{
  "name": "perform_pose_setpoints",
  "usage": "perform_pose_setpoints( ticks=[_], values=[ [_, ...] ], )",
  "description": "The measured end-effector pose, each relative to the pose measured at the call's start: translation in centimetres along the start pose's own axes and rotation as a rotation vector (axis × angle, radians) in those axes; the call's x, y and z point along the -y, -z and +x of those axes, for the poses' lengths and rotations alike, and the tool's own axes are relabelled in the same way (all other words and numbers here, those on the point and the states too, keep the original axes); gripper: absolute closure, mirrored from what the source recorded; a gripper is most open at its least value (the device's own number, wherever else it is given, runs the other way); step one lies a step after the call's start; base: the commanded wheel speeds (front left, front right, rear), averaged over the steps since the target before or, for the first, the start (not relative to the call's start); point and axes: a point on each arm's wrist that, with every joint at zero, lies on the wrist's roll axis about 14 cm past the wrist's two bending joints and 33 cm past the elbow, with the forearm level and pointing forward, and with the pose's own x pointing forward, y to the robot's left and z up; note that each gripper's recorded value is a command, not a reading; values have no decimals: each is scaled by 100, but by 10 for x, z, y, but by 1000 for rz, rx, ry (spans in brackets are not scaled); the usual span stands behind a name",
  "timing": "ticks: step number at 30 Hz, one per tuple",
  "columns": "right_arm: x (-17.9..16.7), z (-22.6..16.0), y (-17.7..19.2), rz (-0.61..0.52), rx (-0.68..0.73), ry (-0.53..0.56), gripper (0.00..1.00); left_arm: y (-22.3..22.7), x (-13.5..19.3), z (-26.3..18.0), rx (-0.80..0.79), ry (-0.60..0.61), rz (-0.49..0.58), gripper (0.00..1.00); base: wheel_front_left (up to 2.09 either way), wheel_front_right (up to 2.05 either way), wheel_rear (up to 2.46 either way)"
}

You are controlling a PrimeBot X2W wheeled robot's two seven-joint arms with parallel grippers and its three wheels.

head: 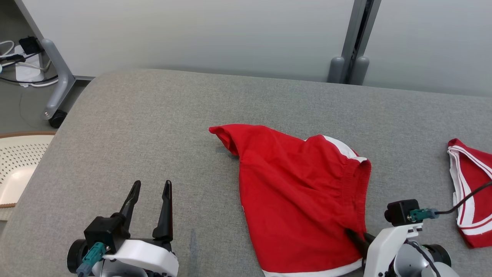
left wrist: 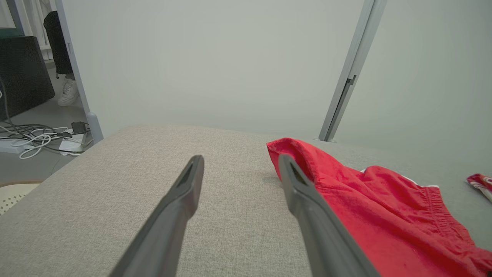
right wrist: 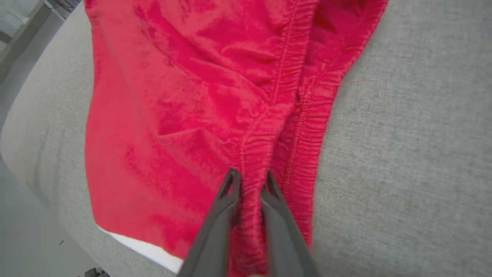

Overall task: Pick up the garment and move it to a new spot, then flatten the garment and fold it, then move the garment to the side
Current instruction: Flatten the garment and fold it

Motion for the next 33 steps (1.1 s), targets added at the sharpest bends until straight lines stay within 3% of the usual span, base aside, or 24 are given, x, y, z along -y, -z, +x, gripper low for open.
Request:
perform_pose_setpoints(
  ticks=[6,12,19,27,33],
  values=[
    [16,-8,-34,-4,123,35,100,3,5,3,-9,17,-6,0,0,0,0],
    [63,-31,-59,37,222,148,100,8,20,10,-24,66,-16,0,0,0,0],
    [110,-50,-60,117,261,259,100,15,35,19,-51,114,-13,0,0,0,0],
    [123,-46,-73,145,303,276,100,18,39,26,-62,127,-4,0,0,0,0],
    [138,-45,-63,153,267,317,100,21,37,23,-73,119,-5,0,0,0,0]
  ],
)
